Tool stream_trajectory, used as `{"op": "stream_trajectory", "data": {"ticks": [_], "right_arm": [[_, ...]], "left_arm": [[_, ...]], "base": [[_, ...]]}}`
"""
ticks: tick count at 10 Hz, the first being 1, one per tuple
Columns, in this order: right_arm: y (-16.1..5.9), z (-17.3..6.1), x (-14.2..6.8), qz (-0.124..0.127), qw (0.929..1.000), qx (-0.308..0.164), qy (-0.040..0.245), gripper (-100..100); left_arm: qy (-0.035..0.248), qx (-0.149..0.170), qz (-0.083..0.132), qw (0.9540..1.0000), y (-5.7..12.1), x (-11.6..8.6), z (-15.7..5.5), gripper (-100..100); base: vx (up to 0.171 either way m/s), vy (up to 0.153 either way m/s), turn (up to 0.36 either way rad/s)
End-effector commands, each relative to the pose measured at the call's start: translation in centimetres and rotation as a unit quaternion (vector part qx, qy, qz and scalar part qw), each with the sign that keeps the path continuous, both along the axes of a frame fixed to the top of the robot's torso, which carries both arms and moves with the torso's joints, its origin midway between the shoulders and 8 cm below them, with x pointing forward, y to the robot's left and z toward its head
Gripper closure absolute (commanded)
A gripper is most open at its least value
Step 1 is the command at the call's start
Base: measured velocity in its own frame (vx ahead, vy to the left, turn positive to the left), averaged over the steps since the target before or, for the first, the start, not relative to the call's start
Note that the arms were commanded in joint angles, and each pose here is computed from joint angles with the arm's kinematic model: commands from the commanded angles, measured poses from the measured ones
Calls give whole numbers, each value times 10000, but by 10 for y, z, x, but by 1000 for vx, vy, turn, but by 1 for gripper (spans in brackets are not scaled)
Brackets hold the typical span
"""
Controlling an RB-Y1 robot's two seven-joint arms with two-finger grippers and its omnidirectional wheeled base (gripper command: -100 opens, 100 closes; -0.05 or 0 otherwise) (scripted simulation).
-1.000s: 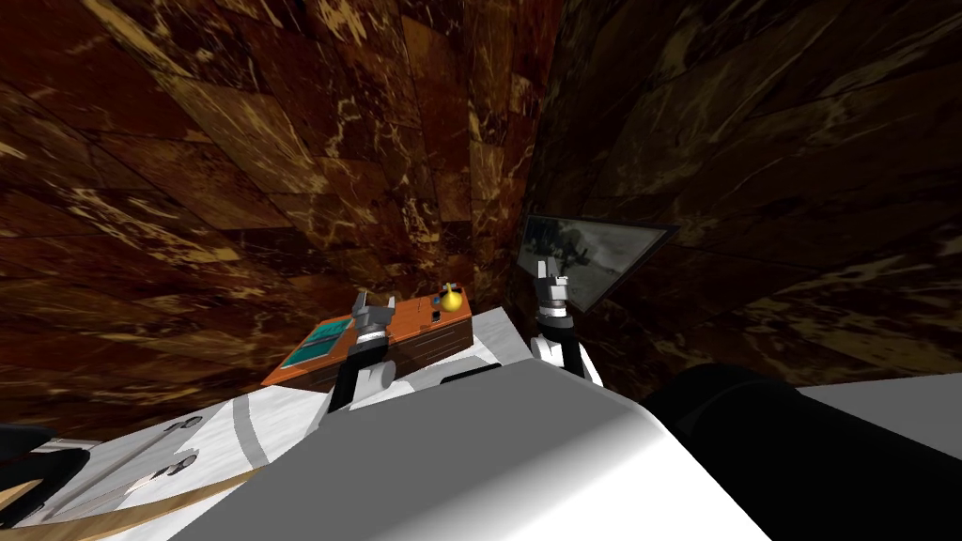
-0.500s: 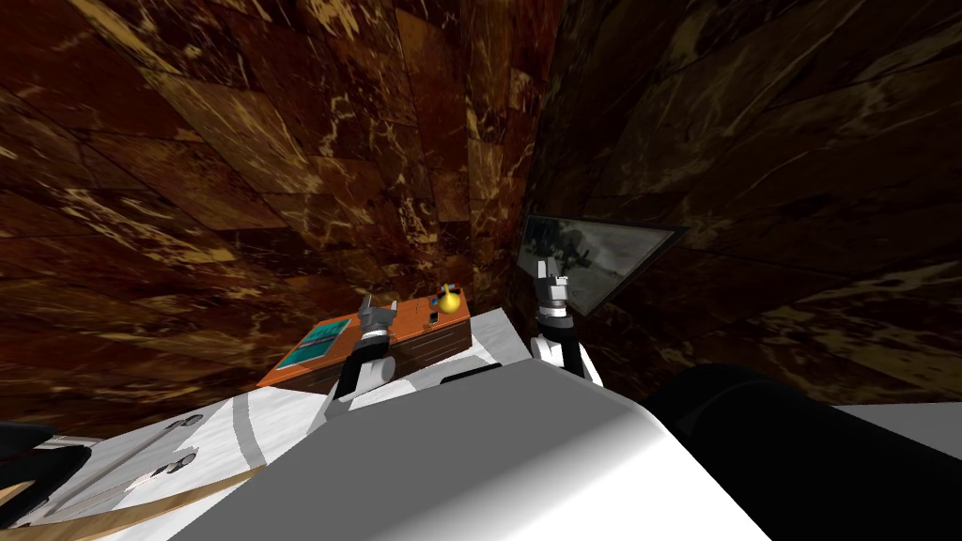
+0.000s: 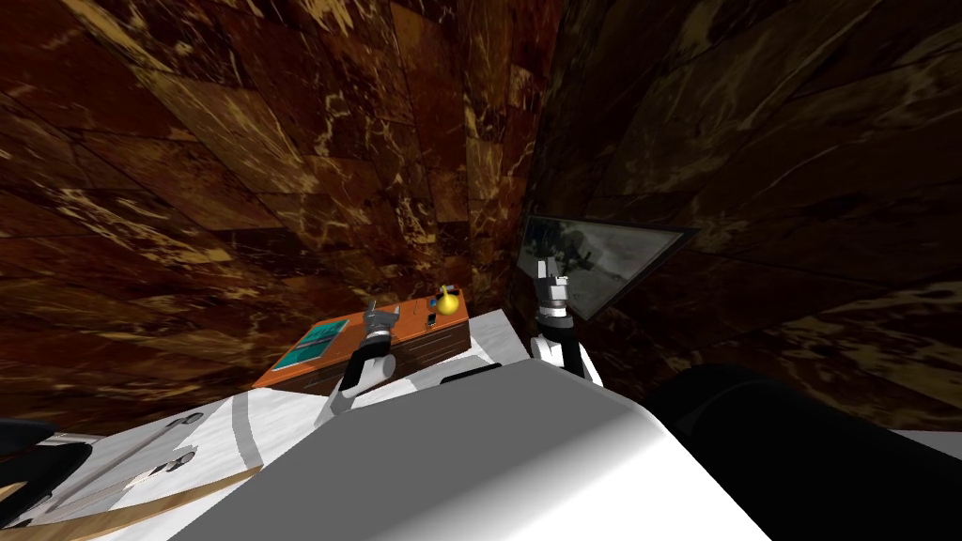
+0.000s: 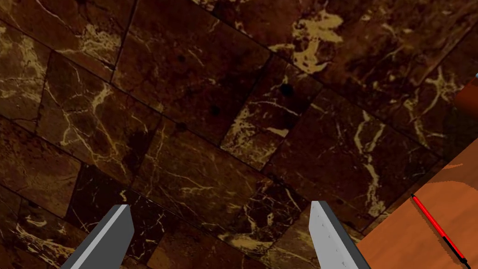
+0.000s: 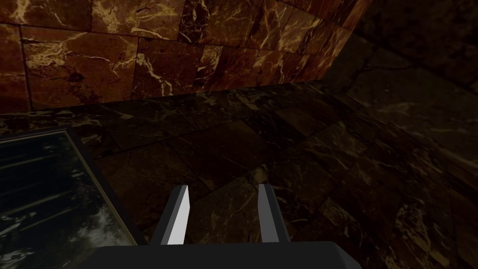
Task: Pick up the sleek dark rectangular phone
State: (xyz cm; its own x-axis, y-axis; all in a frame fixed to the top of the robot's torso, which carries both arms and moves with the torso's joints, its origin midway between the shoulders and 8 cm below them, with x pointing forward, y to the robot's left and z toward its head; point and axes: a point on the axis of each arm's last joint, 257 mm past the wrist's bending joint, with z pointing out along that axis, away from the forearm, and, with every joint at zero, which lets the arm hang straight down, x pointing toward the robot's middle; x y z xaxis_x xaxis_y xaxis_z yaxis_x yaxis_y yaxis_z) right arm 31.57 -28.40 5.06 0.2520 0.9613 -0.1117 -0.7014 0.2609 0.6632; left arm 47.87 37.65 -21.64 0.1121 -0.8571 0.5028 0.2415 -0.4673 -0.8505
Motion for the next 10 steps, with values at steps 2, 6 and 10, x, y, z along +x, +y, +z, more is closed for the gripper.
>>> {"op": "stream_trajectory", "data": {"ticks": [2, 6, 10], "right_arm": [[0, 0, 0, 0, 10000, 0, 0, 0], [0, 0, 0, 0, 10000, 0, 0, 0], [0, 0, 0, 0, 10000, 0, 0, 0]], "left_arm": [[299, -281, 36, 9992, 6, 9, -28, -100], [699, -766, 90, 9946, 17, 22, -61, -100], [1297, -1313, 208, 9826, 25, 26, -116, -100]], "base": [[31, -38, 28], [24, -34, 21], [38, -38, 28]]}}
